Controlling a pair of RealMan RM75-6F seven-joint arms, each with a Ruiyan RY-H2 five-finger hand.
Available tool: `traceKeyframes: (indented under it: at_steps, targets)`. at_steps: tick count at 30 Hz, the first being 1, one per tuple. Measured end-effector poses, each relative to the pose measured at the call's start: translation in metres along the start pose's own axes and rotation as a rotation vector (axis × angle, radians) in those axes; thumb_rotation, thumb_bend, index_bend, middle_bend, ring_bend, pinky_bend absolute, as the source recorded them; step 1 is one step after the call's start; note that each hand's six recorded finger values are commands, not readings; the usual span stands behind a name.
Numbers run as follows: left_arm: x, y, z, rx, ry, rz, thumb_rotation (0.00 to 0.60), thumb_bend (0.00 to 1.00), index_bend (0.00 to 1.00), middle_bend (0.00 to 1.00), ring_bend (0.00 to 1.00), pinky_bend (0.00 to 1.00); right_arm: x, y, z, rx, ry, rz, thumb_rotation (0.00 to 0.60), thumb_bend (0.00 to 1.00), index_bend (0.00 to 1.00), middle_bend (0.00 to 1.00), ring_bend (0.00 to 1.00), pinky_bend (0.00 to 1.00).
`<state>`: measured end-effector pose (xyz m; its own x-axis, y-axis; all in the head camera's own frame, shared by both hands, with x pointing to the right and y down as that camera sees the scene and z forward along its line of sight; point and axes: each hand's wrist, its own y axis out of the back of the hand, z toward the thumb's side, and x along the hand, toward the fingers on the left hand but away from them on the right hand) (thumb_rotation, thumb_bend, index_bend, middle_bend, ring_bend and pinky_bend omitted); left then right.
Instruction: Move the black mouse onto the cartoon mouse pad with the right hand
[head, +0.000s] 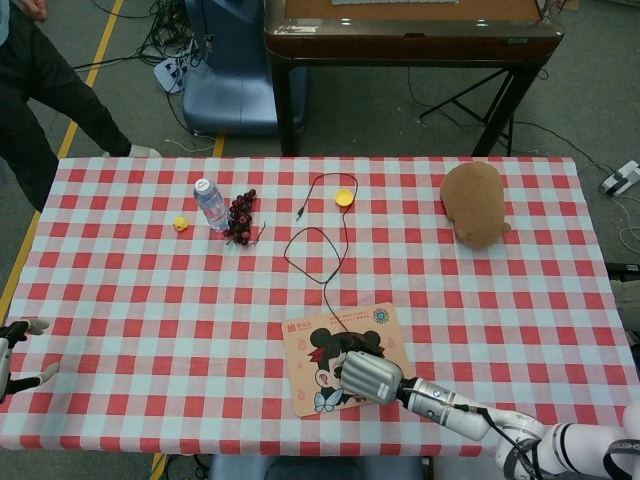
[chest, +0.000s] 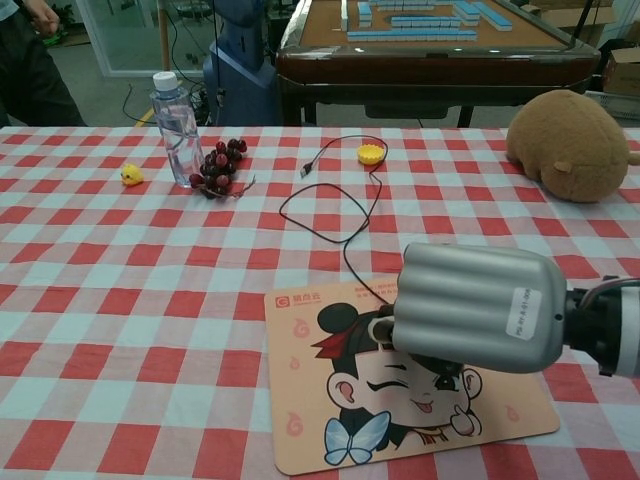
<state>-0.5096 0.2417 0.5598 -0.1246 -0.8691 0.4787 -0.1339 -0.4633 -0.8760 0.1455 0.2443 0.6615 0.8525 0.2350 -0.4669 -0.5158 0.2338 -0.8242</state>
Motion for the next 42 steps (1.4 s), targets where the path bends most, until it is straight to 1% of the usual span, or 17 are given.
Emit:
traceKeyframes:
  at_steps: [5, 13, 20, 24, 26, 28, 30, 33, 34, 36, 37, 38, 40, 42]
  targets:
    - [0.000, 0.000, 0.000, 0.000, 0.001, 0.000, 0.600, 0.12, 0.44, 0.41, 0.40, 0.60, -0.002, -0.001, 0.002, -0.017, -0.002, 0.010, 0.600, 0.02, 0.37, 0.89, 0.84, 0.88]
    - [0.000, 0.000, -0.001, 0.001, 0.002, -0.002, 0.600, 0.12, 0.44, 0.41, 0.40, 0.60, -0.006, 0.001, 0.003, -0.043, -0.010, 0.002, 0.600, 0.02, 0.24, 0.89, 0.84, 0.88]
    - [0.000, -0.001, -0.001, 0.003, 0.003, -0.003, 0.600, 0.12, 0.44, 0.41, 0.40, 0.60, -0.001, 0.005, -0.002, -0.072, -0.034, -0.005, 0.600, 0.02, 0.23, 0.88, 0.83, 0.88]
    - [-0.001, -0.001, -0.001, 0.003, 0.001, -0.004, 0.600, 0.12, 0.44, 0.41, 0.40, 0.60, 0.013, 0.007, -0.013, -0.114, -0.075, 0.009, 0.600, 0.00, 0.23, 0.82, 0.79, 0.88]
    - [-0.001, -0.001, 0.000, 0.004, -0.003, -0.003, 0.600, 0.12, 0.44, 0.41, 0.40, 0.60, 0.024, 0.008, -0.021, -0.151, -0.107, 0.029, 0.600, 0.00, 0.23, 0.79, 0.76, 0.88]
    - [-0.002, 0.000, 0.002, 0.005, -0.011, 0.000, 0.600, 0.12, 0.44, 0.41, 0.40, 0.60, 0.038, 0.009, -0.029, -0.199, -0.144, 0.058, 0.600, 0.00, 0.23, 0.75, 0.71, 0.86]
    - [-0.003, 0.000, 0.005, 0.006, -0.021, 0.002, 0.600, 0.12, 0.44, 0.41, 0.40, 0.60, 0.051, 0.009, -0.035, -0.245, -0.180, 0.092, 0.600, 0.00, 0.23, 0.70, 0.66, 0.82]
    - [-0.005, 0.000, 0.010, 0.006, -0.043, 0.005, 0.600, 0.12, 0.44, 0.41, 0.40, 0.60, 0.076, 0.006, -0.047, -0.334, -0.256, 0.170, 0.600, 0.00, 0.23, 0.64, 0.58, 0.74]
    - [-0.006, 0.000, 0.012, 0.007, -0.052, 0.007, 0.600, 0.12, 0.43, 0.41, 0.41, 0.60, 0.087, 0.004, -0.051, -0.373, -0.292, 0.206, 0.600, 0.00, 0.23, 0.62, 0.56, 0.71]
    - [-0.007, -0.001, 0.015, 0.007, -0.067, 0.008, 0.600, 0.12, 0.43, 0.41, 0.40, 0.60, 0.106, -0.001, -0.058, -0.431, -0.353, 0.262, 0.600, 0.00, 0.23, 0.59, 0.53, 0.67]
    - [-0.008, -0.001, 0.018, 0.008, -0.077, 0.008, 0.600, 0.12, 0.43, 0.41, 0.40, 0.60, 0.119, -0.004, -0.063, -0.466, -0.398, 0.296, 0.600, 0.00, 0.23, 0.58, 0.52, 0.65]
    - [-0.009, -0.002, 0.019, 0.008, -0.083, 0.007, 0.600, 0.12, 0.43, 0.41, 0.40, 0.60, 0.128, -0.006, -0.066, -0.491, -0.430, 0.314, 0.600, 0.00, 0.23, 0.58, 0.51, 0.64]
    - [-0.010, -0.003, 0.023, 0.010, -0.095, 0.005, 0.600, 0.12, 0.43, 0.41, 0.41, 0.60, 0.143, -0.008, -0.071, -0.544, -0.493, 0.335, 0.600, 0.00, 0.23, 0.57, 0.50, 0.62]
    - [-0.010, -0.004, 0.025, 0.012, -0.104, 0.004, 0.600, 0.12, 0.43, 0.41, 0.40, 0.60, 0.154, -0.011, -0.074, -0.592, -0.536, 0.345, 0.600, 0.00, 0.23, 0.57, 0.49, 0.59]
